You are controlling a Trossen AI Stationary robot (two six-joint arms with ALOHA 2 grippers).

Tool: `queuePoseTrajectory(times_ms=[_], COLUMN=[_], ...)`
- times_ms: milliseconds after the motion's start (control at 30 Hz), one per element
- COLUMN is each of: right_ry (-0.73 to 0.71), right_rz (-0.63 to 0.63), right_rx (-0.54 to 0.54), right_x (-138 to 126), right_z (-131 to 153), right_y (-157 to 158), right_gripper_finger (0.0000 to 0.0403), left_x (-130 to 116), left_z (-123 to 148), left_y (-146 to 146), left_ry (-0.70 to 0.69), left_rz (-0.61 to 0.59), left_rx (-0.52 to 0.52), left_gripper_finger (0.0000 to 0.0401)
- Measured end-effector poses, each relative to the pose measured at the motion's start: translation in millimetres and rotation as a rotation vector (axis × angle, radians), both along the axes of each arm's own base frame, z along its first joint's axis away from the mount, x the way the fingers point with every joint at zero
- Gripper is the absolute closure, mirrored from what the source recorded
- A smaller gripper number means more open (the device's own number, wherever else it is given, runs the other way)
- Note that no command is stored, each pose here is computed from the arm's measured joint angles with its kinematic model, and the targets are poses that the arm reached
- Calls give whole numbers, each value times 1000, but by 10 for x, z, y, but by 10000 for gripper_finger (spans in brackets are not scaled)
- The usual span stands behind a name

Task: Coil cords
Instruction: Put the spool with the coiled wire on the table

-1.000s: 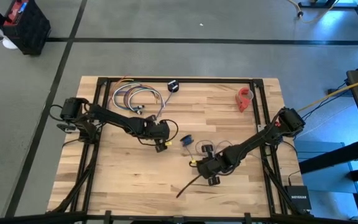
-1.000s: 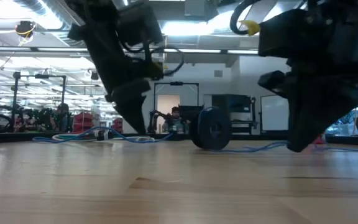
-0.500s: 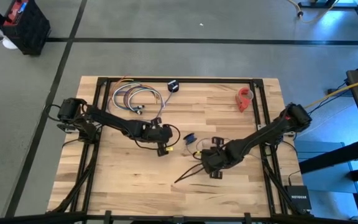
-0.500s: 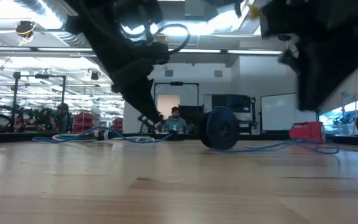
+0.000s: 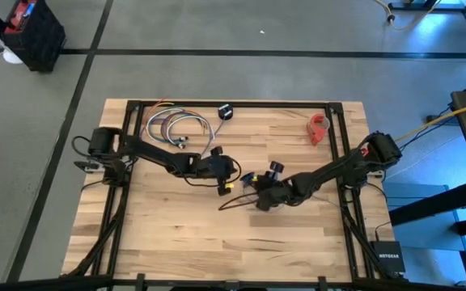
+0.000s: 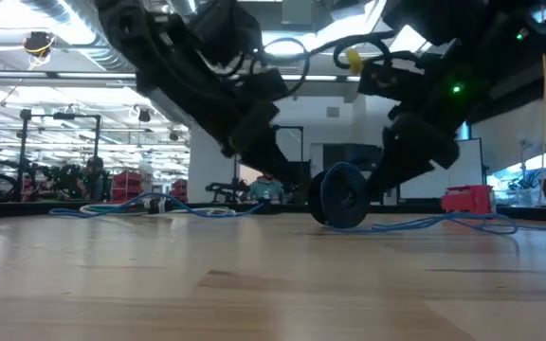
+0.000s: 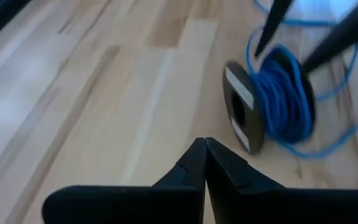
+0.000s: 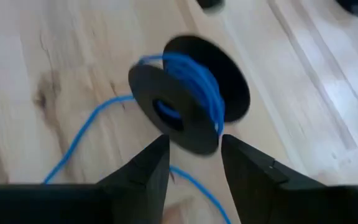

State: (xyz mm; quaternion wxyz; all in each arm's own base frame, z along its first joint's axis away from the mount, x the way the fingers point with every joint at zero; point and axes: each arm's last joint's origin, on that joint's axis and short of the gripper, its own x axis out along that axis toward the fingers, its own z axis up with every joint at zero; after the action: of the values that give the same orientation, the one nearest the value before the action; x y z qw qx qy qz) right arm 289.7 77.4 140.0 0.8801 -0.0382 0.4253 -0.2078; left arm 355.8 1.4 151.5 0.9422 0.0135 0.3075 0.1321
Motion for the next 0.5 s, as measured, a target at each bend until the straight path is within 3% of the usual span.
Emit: queuePoseTrajectory(times_ms=[267,500], right_ry=[-89,-124], right_rz=[0,89], right_rx=[-38,-19], right_x=[80,312], right_z=[-101,-317], right_y=[-272,-470], right_gripper_finger=[254,254], left_x=[104,104], left_z=[-19,20], left_y=[-5,-129], left_ry=[-105,-115], left_rz=[-128,-163], left_rx=[-70,-83], left_gripper_finger=[401,401])
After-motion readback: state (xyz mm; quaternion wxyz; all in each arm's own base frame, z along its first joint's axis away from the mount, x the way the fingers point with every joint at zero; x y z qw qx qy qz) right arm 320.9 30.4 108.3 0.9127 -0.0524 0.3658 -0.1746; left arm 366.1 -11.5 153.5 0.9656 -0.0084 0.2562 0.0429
